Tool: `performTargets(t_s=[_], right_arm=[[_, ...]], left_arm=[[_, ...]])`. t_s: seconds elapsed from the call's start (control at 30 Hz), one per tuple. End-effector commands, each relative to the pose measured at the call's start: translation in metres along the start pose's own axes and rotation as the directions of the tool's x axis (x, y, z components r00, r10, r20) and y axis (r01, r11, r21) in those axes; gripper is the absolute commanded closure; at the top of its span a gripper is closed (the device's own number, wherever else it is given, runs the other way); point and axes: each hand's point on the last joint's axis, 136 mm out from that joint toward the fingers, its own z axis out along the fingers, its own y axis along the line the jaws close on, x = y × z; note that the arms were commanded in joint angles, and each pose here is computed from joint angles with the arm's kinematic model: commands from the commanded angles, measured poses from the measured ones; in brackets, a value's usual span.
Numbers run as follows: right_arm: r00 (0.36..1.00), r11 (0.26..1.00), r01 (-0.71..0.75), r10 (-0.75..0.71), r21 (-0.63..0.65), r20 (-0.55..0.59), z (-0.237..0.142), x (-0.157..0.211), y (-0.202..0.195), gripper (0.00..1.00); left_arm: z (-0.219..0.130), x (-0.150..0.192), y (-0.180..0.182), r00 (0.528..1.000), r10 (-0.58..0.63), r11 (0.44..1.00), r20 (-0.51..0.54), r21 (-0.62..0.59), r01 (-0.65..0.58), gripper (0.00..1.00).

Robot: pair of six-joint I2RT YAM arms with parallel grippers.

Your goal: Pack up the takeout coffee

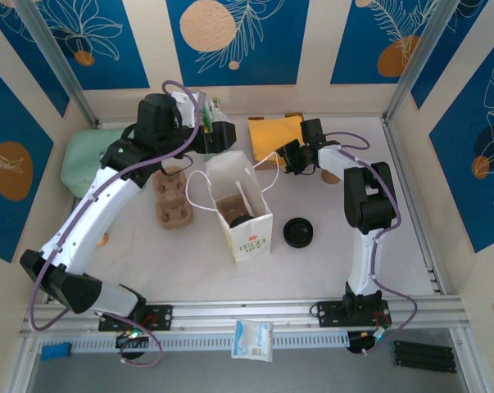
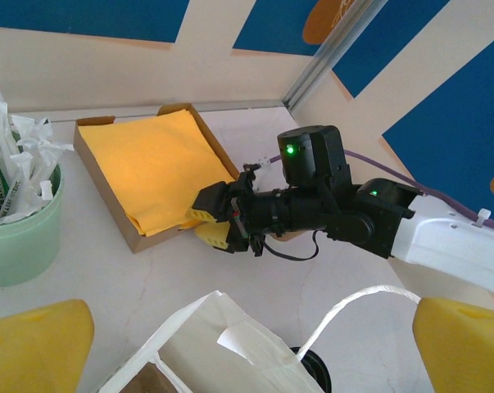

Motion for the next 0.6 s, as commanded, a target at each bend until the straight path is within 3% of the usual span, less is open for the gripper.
performTargets(t_s=[0.0,0.57], right_arm=[[1.0,1.0,-0.013,0.012,-0.025,-0.016,-0.002,0.0,0.008,0.61],[1.0,0.999,-0.027,0.027,-0.017,-0.016,0.013,-0.01,0.006,0.7]], left_arm=[[0.0,-0.006,-0.001,1.0,-0.008,1.0,0.011,0.02,0.008,0.01],[0.003,-0.007,0.0,1.0,-0.009,1.0,0.007,0.021,0.009,0.01]])
